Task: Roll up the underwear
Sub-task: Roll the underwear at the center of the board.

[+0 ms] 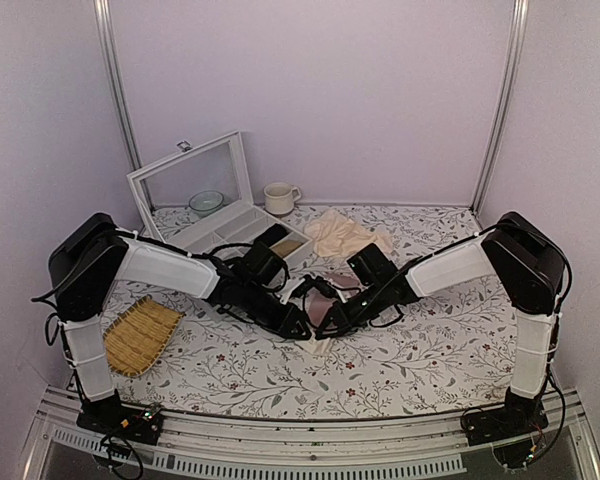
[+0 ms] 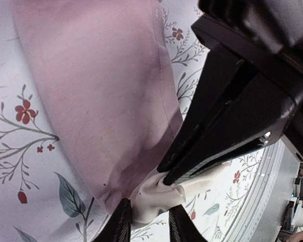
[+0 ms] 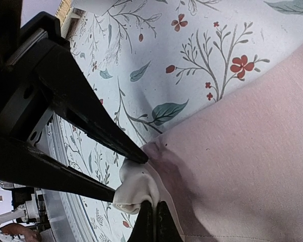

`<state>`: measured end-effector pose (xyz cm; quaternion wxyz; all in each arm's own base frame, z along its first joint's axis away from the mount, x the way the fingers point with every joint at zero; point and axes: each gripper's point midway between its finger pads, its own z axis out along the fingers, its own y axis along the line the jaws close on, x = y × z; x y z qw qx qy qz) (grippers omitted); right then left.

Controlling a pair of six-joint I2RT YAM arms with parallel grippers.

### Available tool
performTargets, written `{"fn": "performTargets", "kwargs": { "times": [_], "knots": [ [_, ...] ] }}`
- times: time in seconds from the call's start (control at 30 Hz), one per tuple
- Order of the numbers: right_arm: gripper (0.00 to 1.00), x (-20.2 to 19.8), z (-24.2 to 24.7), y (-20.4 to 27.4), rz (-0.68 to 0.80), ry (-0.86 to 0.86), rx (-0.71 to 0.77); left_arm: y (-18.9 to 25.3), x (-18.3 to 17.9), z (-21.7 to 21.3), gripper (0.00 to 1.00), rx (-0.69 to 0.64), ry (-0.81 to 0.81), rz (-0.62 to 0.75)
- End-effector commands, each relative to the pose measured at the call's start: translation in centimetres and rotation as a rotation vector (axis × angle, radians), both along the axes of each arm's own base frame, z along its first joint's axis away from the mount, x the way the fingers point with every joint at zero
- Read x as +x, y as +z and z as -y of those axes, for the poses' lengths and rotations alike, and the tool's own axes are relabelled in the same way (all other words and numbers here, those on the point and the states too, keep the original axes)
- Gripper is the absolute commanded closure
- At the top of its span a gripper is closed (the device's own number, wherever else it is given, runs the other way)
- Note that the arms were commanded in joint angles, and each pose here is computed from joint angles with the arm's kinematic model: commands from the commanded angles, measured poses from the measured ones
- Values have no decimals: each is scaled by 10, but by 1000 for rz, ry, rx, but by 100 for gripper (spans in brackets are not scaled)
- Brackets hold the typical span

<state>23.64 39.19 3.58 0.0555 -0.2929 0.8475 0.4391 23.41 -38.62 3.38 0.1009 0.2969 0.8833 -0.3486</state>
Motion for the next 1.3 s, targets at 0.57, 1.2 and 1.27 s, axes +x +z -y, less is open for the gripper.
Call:
{"fn": "performTargets", "kwargs": {
  "times": [0.57,1.2,1.27],
  "knots": [
    [70,17,-2,23,87,-40,17,-8,1,2,100,29,9,5],
    [66,35,27,93,252,-268,77,-6,3,-3,100,39,60,-7],
    [66,35,31,92,253,-282,73,-4,4,-4,100,36,69,-9]
  ]
}}
